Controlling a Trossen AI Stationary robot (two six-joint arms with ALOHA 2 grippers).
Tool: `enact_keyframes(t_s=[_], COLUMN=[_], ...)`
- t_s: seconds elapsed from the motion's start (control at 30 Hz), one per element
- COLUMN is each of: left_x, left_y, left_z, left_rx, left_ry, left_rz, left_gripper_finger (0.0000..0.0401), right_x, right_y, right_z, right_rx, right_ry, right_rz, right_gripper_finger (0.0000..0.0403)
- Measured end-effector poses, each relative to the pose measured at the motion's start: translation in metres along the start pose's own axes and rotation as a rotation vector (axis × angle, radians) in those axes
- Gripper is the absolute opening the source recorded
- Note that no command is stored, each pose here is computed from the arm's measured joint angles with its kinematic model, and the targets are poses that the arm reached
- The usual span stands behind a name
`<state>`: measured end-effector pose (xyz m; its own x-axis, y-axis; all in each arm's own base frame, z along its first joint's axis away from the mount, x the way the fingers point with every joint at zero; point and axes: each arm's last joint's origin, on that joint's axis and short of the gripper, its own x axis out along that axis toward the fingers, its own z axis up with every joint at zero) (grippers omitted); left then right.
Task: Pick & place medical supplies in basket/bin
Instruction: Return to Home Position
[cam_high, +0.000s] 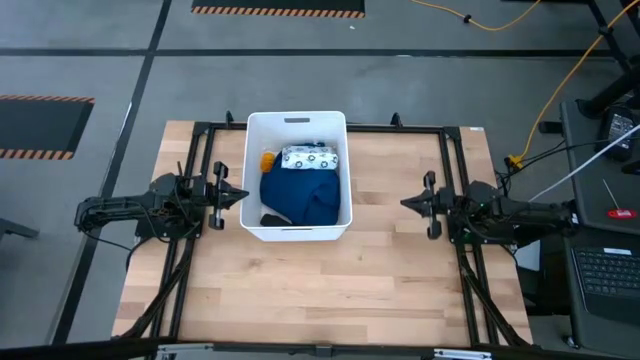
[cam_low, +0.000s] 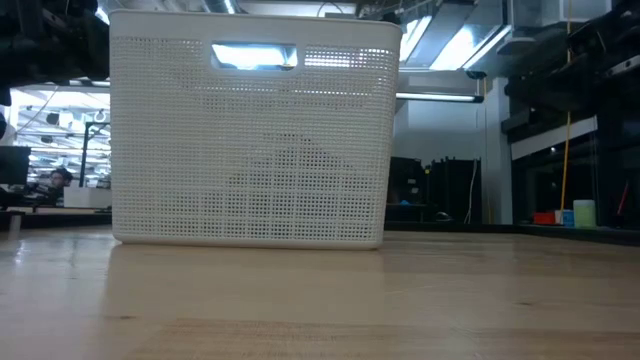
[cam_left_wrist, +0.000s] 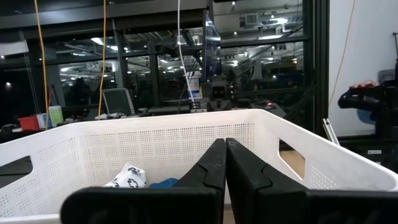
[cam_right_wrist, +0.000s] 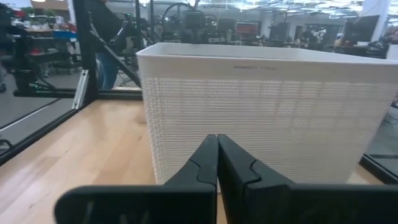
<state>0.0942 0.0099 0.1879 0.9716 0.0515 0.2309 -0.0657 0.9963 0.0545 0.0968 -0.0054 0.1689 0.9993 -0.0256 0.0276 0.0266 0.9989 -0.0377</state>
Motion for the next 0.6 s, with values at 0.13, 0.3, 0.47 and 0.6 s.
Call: enact_keyframes(t_s=[0.13, 0.3, 0.47, 0.6], left_x=[0.0, 0.0, 0.0, 0.0], left_y=[0.0, 0.0, 0.0, 0.0], left_z=[0.0, 0.0, 0.0, 0.0], left_rx=[0.0, 0.0, 0.0, 0.0], left_ry=[0.0, 0.0, 0.0, 0.0], left_rz=[0.0, 0.0, 0.0, -0.001], left_gripper_finger=[0.0006, 0.0004, 0.0006, 0.0008], right_x=[0.0, 0.0, 0.0, 0.0], right_y=[0.004, 0.009, 0.011, 0.011], right_z=[0.0, 0.0, 0.0, 0.0], right_rx=[-0.016, 0.003, 0.008, 0.007], right_ry=[-0.002, -0.004, -0.001, -0.001], right_rz=[0.037, 0.097, 0.116, 0.116], right_gripper_finger=[0.0005, 0.0005, 0.0005, 0.0005])
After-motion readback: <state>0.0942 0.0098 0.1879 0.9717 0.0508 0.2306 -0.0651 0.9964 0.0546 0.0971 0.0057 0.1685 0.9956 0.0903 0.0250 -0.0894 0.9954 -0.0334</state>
